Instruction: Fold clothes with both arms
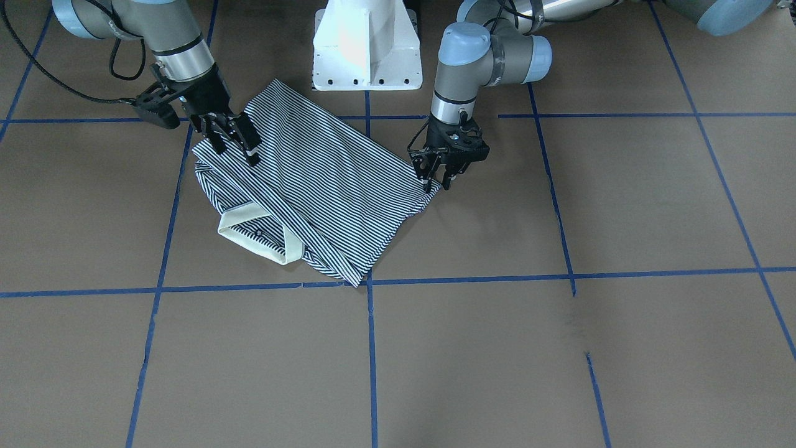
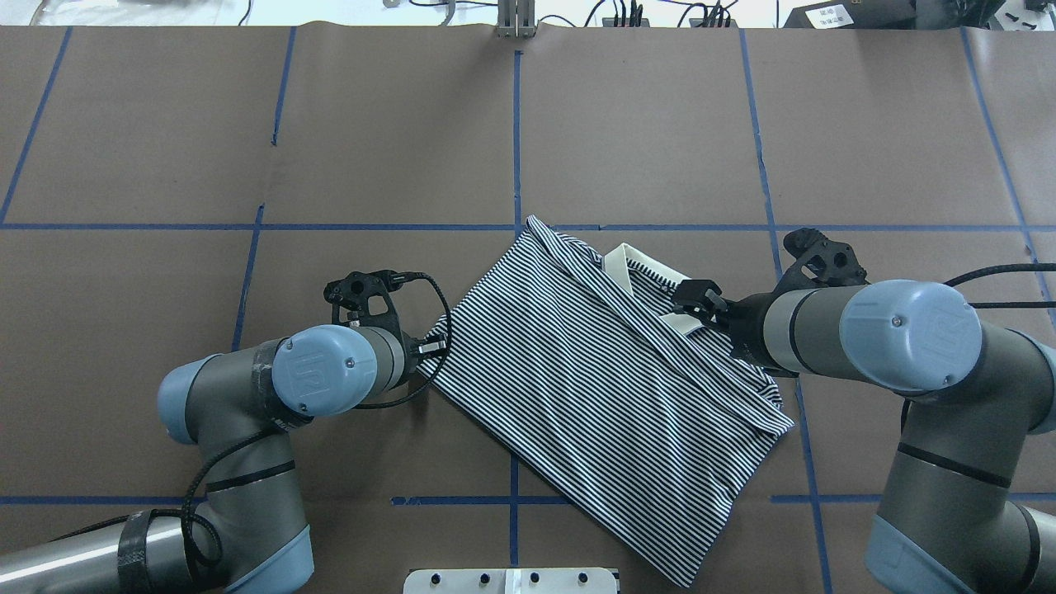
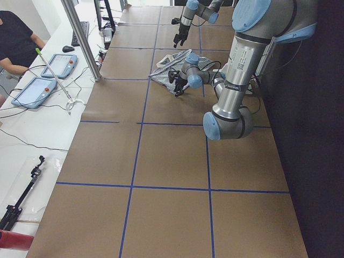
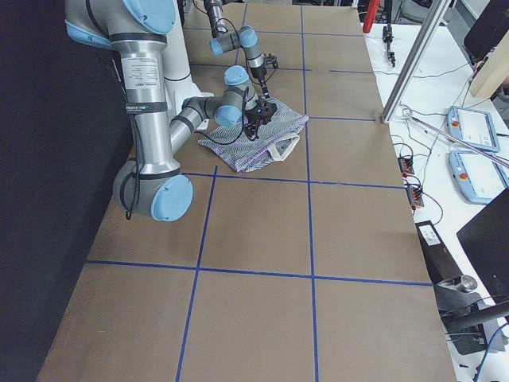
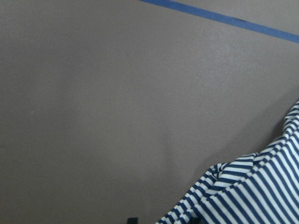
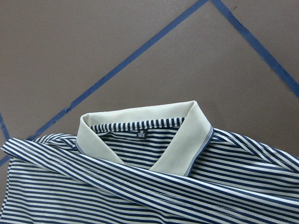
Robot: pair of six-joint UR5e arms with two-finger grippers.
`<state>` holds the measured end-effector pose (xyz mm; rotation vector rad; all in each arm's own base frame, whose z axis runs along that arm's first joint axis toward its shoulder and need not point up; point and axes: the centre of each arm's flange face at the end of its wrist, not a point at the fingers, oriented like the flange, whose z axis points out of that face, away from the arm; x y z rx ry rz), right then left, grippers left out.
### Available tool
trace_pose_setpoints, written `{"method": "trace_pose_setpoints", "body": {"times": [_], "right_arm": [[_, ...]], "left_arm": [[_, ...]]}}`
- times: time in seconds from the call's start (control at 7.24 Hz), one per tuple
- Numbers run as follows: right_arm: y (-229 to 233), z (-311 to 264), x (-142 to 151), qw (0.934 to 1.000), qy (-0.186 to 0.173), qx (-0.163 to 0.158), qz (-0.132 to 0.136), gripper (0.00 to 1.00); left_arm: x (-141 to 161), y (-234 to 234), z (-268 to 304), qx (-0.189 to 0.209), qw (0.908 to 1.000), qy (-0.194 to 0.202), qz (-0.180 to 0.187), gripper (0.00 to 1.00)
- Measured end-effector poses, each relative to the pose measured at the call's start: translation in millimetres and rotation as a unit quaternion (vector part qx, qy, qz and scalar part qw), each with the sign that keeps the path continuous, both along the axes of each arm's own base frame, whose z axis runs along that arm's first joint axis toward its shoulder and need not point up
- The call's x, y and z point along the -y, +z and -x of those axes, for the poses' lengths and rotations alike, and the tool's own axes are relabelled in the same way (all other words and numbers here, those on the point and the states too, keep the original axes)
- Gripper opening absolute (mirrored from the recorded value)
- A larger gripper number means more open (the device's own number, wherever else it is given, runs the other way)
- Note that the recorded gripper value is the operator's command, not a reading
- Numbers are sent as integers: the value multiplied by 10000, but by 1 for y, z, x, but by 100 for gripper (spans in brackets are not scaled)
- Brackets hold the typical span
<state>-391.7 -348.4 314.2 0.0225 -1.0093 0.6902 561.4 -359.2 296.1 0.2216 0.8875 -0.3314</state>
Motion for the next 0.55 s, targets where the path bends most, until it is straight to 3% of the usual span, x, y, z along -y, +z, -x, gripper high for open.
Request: {"method": "trace_pose_setpoints", "body": {"times": [0.55], "right_arm": [[-2, -1, 0, 10000, 3, 14, -8, 100]], "left_arm": [[7, -3, 7, -2, 10000, -63, -8, 0]]}}
